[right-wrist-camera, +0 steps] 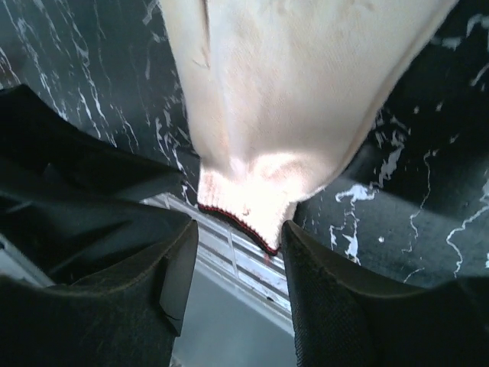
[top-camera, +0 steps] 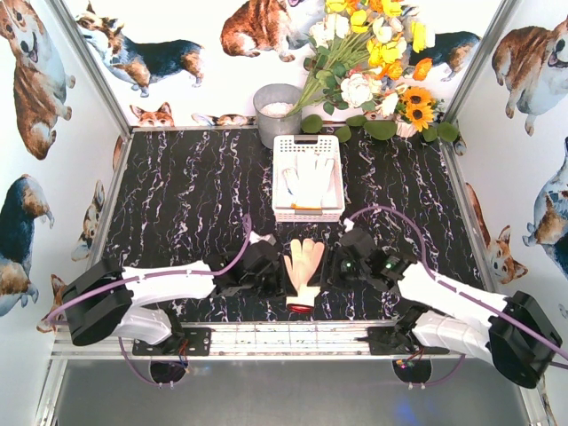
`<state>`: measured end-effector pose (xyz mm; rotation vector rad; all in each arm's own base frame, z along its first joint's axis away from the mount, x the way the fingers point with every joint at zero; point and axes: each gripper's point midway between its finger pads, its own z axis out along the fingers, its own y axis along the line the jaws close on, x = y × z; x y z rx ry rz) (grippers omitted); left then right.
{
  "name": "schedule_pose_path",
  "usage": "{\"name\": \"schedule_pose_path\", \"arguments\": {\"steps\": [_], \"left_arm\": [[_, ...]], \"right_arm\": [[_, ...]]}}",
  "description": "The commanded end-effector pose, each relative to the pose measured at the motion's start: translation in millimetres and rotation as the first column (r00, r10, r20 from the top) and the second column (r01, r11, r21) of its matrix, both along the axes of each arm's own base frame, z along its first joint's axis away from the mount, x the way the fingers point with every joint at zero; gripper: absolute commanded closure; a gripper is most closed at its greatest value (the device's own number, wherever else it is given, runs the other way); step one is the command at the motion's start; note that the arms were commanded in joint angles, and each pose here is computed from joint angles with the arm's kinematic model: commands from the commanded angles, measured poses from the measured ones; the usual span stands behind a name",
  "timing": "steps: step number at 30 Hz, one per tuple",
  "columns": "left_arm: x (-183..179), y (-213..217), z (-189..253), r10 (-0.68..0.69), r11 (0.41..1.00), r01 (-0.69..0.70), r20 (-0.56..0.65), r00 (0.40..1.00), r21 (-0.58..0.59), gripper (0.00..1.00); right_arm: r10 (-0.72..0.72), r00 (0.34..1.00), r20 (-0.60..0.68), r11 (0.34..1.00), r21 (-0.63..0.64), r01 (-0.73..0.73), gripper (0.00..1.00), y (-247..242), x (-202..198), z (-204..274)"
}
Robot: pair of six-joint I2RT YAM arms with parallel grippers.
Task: Put the gloves into the storage basket
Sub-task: Pick up the glove from the center of the board.
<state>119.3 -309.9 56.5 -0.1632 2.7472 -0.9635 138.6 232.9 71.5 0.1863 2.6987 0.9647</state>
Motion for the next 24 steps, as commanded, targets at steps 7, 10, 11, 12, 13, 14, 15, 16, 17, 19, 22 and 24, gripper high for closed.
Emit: {"name": "schedule_pose_path", "arguments": {"steps": [7,10,11,12,13,14,15,16,17,19,22,24], "left_arm": [[-7.5,-0.5,-14.0,0.047,0.989,-0.060,-0.101,0.994,-0.132,0.49],[-7.5,-0.5,-16.8,0.046,0.988,-0.061,-0.108,0.993,-0.141,0.50],[-7.7,-1.5,-17.7,0.046,0.987,-0.062,-0.112,0.993,-0.147,0.50],[-8.6,-2.4,-19.2,0.045,0.986,-0.063,-0.120,0.992,-0.154,0.51],[-9.6,-2.9,-21.4,0.046,0.985,-0.066,-0.130,0.991,-0.158,0.52],[-10.7,-3.9,-22.8,0.047,0.984,-0.071,-0.142,0.989,-0.166,0.52],[-11.6,-5.0,-24.2,0.050,0.981,-0.077,-0.153,0.987,-0.176,0.53],[-11.5,-6.6,-24.3,0.058,0.978,-0.090,-0.165,0.985,-0.190,0.54],[-11.4,-7.9,-24.7,0.062,0.975,-0.097,-0.172,0.983,-0.201,0.55],[-11.3,-8.5,-26.8,0.065,0.974,-0.101,-0.177,0.982,-0.202,0.56],[-10.7,-5.4,-33.5,0.074,0.979,-0.105,-0.175,0.982,-0.173,0.56],[-10.9,-2.7,-38.4,0.082,0.982,-0.110,-0.177,0.981,-0.156,0.56]], "right_arm": [[0.004,0.990,-0.140,0.988,0.156,0.019,0.55,18.0,-25.8,-11.3],[0.015,0.987,-0.157,0.990,0.141,0.008,0.59,19.1,-29.2,-18.8],[0.017,0.986,-0.164,0.991,0.135,0.005,0.60,19.0,-30.5,-21.5],[0.017,0.985,-0.172,0.992,0.128,0.005,0.62,18.6,-31.7,-24.2],[0.018,0.984,-0.177,0.992,0.125,0.005,0.64,18.7,-32.3,-26.2],[0.017,0.984,-0.179,0.992,0.127,0.006,0.66,18.9,-32.3,-27.2],[0.015,0.984,-0.179,0.992,0.130,0.009,0.68,19.1,-32.3,-27.6],[0.011,0.981,-0.192,0.993,0.119,0.012,0.70,18.1,-33.2,-31.7],[0.007,0.979,-0.202,0.994,0.106,0.014,0.71,17.1,-33.7,-35.4],[0.005,0.978,-0.208,0.996,0.085,0.013,0.73,14.9,-34.5,-40.2],[-0.005,0.976,-0.218,1.000,0.026,0.011,0.75,7.3,-35.7,-51.6],[-0.004,0.974,-0.225,1.000,-0.011,0.001,0.76,3.0,-36.9,-58.3]]}}
